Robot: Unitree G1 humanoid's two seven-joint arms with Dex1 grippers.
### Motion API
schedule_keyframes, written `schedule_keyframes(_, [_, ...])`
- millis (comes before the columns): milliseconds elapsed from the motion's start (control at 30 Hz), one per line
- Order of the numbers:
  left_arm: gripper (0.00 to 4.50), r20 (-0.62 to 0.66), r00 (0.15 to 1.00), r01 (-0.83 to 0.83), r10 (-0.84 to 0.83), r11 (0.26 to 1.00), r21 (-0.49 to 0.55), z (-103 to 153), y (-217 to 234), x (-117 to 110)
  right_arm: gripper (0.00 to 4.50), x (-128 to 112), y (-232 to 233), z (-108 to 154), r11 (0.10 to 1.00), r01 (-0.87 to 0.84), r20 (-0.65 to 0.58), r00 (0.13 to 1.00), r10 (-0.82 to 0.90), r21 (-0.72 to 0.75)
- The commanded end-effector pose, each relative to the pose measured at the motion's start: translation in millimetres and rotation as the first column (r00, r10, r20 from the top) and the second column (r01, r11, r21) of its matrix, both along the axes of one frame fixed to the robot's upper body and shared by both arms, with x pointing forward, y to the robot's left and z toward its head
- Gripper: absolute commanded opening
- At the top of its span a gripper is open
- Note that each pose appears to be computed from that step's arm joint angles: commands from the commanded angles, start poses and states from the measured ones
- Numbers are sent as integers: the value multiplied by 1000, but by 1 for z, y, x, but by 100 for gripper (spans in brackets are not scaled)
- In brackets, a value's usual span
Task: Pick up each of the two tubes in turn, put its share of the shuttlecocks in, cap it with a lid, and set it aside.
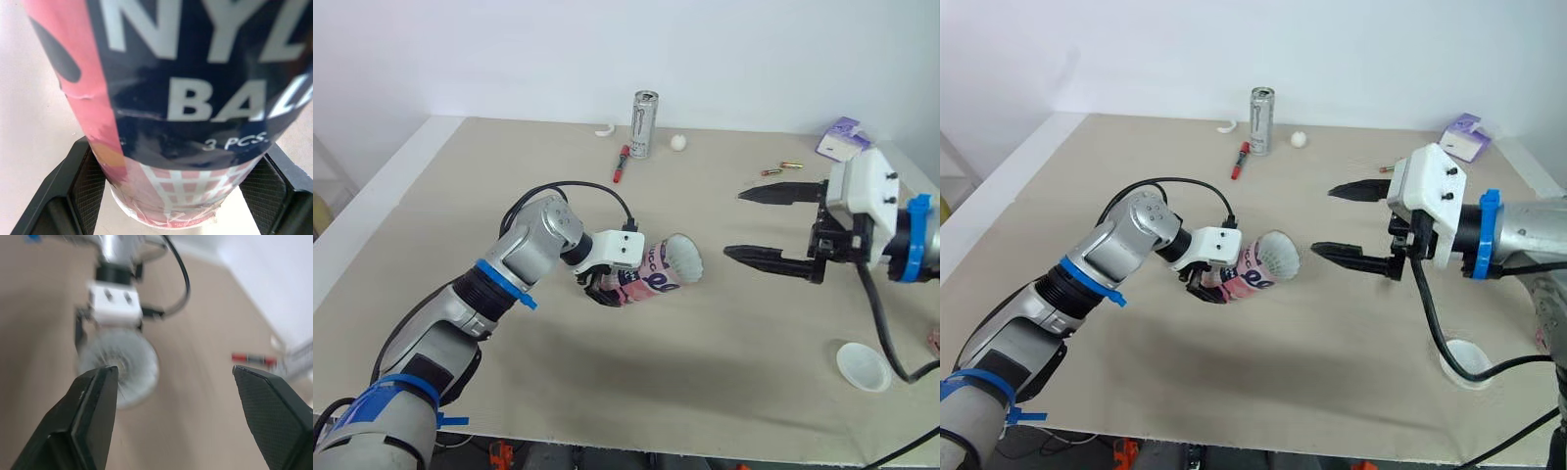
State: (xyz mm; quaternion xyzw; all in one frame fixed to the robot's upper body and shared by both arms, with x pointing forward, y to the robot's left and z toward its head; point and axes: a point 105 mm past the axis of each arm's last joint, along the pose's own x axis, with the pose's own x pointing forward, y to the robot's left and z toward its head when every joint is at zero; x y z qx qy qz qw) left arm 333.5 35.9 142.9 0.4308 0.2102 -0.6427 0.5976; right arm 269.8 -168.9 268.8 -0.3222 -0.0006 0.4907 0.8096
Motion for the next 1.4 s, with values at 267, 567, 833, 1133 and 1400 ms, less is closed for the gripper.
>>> schedule_keyframes(267, [363,13,1000,25,-25,1000,9,0,-5,1,15,11,34,-11,956,-177,-79,984,162,-234])
schedule_keyframes(567, [363,21,999,32,-32,999,4,2,-9,3,15,30,58,-38,875,-270,-177,960,215,-402])
schedule_keyframes(833, [363,18,999,33,-33,999,1,0,-10,3,15,49,78,-58,817,-293,-217,953,210,-497])
schedule_keyframes(1133, [363,19,999,28,-28,1000,-7,0,-12,3,15,55,100,-69,792,-335,-241,940,242,-510])
schedule_keyframes(1400, [363,42,998,36,-36,999,-9,1,-13,5,15,55,105,-80,779,-360,-267,930,254,-513])
